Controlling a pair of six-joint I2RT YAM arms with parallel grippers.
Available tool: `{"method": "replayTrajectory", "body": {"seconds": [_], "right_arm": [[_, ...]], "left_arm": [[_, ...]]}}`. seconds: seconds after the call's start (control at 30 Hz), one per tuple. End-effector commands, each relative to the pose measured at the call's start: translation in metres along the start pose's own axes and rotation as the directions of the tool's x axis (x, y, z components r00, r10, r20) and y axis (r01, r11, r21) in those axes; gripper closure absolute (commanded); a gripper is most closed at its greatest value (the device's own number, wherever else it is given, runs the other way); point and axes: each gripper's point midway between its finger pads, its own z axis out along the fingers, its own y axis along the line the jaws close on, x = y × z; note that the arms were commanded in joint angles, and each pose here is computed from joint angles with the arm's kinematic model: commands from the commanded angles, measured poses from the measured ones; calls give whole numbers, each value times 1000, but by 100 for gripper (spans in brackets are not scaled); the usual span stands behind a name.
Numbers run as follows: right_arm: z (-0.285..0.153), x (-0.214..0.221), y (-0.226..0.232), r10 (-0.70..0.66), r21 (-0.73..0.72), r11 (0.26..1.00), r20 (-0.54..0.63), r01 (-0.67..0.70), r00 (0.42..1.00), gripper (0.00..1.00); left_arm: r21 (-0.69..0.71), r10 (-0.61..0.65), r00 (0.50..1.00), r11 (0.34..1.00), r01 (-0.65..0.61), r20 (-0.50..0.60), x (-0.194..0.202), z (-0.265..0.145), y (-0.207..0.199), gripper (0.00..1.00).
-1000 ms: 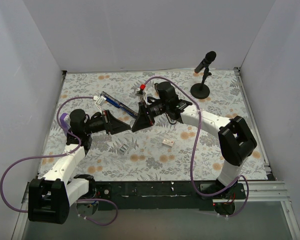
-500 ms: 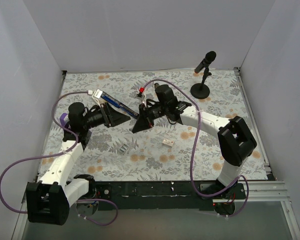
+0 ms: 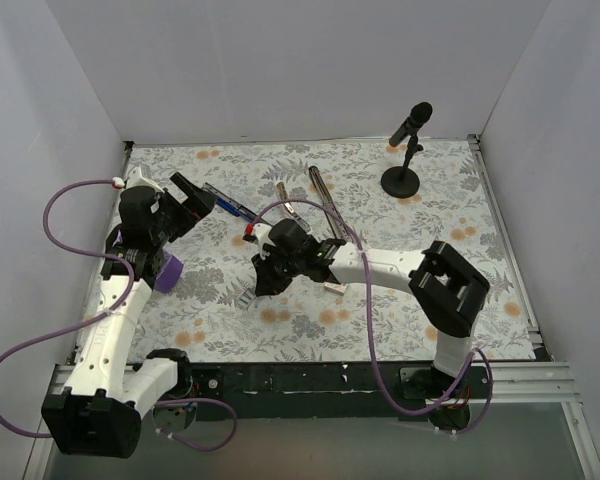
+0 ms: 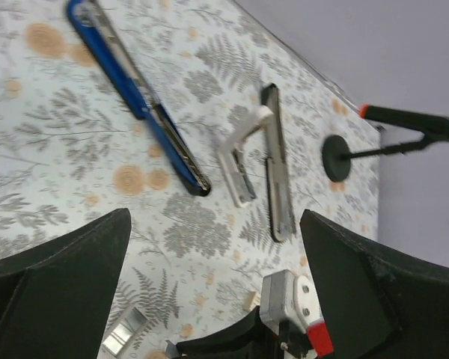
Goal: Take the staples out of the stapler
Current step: Place the staple in the staple box.
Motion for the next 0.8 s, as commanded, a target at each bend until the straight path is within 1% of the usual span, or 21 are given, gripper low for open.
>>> {"method": "replayTrajectory", "body": {"seconds": [0.0, 0.2, 0.23, 0.3, 0.4, 0.53, 0.7, 0.77], "right_arm": [[22, -9, -25, -5, 169, 986, 34, -1, 999, 85], [40, -9, -22, -13, 197, 980, 35, 6, 999, 85], [42, -7, -23, -13, 207, 978, 26, 8, 1000, 85], [45, -7, -21, -20, 214, 977, 23, 15, 1000, 85], [45, -9, -20, -30, 236, 972, 31, 22, 999, 85], [43, -16, -14, -39, 232, 972, 47, 27, 998, 85], [50, -9, -11, -33, 226, 974, 24, 26, 999, 84], [52, -10, -8, -31, 221, 975, 28, 24, 999, 84]], "left_arm": [[-263, -5, 995, 964, 31, 100, -18, -6, 51, 2], [-297, -33, 998, 954, 48, 54, -6, 4, 72, 2], [-333, -57, 995, 939, 81, 82, -15, 2, 86, 2], [-357, -93, 990, 926, 125, 104, -23, 0, 93, 2], [-350, -109, 986, 925, 148, 129, -32, -4, 96, 2], [-345, -109, 985, 926, 150, 135, -29, -4, 100, 2], [-332, -97, 984, 933, 142, 149, -24, -4, 105, 2], [-331, -94, 984, 933, 139, 149, -16, -5, 110, 2]]}}
